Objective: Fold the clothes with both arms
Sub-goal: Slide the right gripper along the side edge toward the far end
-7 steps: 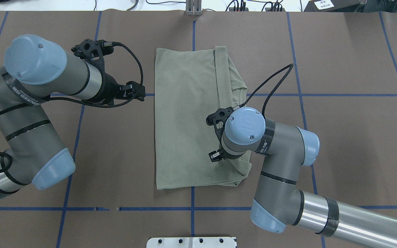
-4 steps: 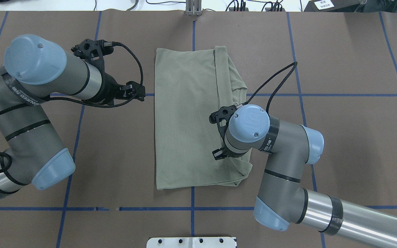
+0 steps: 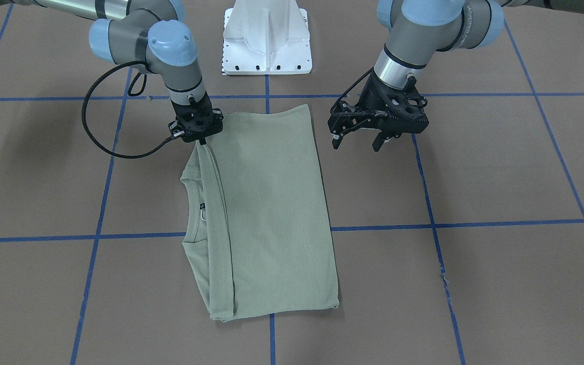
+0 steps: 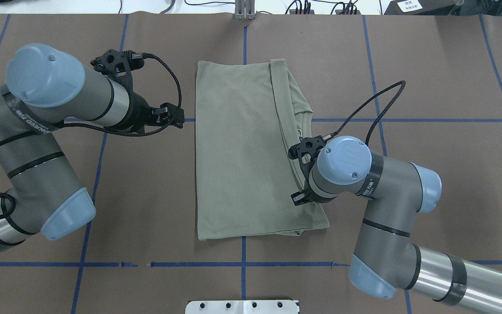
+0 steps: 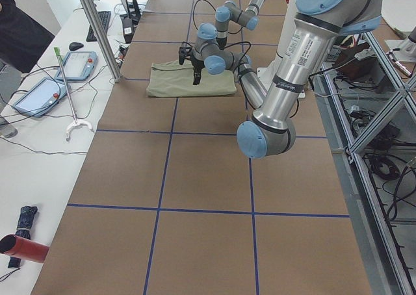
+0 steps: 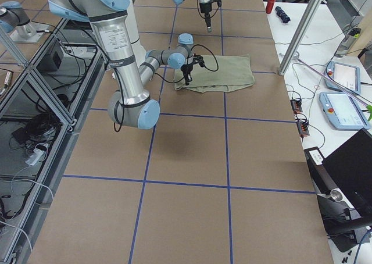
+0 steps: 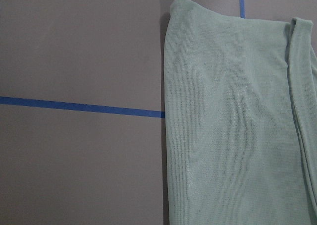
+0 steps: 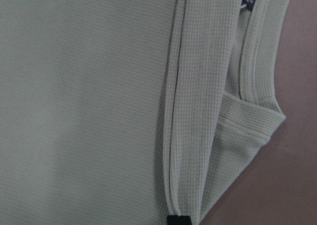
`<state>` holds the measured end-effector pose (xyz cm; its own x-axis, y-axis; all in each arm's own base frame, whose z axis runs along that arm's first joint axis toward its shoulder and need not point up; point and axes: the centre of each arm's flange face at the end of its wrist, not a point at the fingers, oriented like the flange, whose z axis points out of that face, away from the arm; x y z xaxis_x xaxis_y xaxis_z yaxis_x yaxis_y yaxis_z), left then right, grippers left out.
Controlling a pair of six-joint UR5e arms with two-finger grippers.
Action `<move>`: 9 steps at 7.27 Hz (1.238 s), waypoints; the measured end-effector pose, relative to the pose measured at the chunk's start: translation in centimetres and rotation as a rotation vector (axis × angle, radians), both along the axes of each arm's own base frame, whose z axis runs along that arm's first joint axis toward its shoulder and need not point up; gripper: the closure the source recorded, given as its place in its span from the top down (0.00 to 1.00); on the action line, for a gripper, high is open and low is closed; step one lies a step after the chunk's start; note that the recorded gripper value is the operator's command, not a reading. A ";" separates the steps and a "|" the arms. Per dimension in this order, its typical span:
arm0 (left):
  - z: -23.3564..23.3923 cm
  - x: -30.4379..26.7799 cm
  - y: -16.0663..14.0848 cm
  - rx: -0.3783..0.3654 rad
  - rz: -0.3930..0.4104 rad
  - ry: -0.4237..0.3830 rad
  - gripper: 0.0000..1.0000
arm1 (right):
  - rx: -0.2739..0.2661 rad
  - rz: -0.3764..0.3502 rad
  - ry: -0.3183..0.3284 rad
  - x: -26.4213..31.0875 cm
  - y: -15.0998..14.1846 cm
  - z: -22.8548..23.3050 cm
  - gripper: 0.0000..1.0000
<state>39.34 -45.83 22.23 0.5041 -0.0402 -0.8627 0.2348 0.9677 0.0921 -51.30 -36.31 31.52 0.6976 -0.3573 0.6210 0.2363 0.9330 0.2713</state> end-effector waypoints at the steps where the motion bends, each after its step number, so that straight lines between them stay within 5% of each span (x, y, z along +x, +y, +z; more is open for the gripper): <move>1: 0.0 0.0 0.0 0.000 0.000 0.000 0.99 | -0.008 0.003 0.017 0.6 0.2 1.3 0.00; 2: 0.0 0.0 0.0 0.000 -0.001 0.000 0.99 | -0.015 0.005 0.031 1.1 0.2 2.3 0.00; 3: 0.0 0.0 -0.1 0.000 -0.001 0.000 0.99 | -0.019 0.007 0.040 1.5 0.3 3.0 0.66; 4: 0.0 0.0 -0.1 0.000 0.000 -0.001 0.99 | -0.023 0.012 0.038 2.0 0.0 3.0 1.00; 9: 0.3 0.2 -0.2 0.003 0.000 0.002 0.99 | -0.013 0.080 -0.001 2.3 -5.0 -0.3 1.00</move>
